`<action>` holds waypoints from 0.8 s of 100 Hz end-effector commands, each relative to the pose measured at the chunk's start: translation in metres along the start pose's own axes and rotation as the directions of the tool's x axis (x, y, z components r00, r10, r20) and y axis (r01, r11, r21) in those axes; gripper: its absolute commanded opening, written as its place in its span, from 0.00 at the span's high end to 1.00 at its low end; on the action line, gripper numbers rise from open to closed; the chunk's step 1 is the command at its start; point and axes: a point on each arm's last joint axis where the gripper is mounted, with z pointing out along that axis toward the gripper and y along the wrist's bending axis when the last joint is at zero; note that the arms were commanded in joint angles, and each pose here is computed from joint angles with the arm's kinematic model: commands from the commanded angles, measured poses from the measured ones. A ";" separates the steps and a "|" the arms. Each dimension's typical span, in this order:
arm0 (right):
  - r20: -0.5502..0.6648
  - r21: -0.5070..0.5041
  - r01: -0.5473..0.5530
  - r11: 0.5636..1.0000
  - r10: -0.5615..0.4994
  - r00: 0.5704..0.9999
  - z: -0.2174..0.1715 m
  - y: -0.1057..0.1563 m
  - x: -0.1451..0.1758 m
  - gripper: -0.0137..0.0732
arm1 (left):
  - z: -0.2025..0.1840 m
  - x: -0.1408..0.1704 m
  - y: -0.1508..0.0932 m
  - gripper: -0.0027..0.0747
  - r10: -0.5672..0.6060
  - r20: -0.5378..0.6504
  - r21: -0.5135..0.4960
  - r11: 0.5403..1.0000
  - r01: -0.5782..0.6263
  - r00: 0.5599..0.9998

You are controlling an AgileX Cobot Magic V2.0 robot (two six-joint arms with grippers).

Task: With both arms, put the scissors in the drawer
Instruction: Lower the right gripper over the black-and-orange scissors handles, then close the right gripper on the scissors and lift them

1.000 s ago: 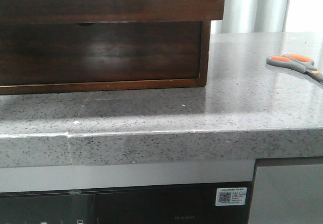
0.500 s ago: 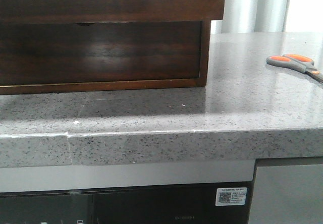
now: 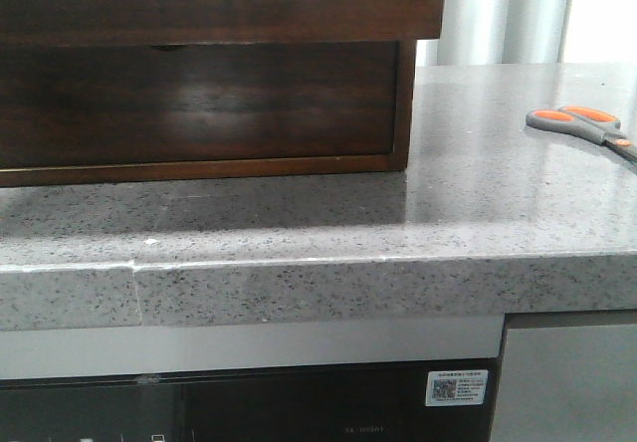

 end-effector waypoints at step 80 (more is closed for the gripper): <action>-0.245 -0.016 0.039 0.999 -0.042 0.969 0.082 -0.002 -0.064 0.49 | 0.002 -0.011 0.003 0.65 -0.043 0.059 -0.004 0.999 0.043 0.997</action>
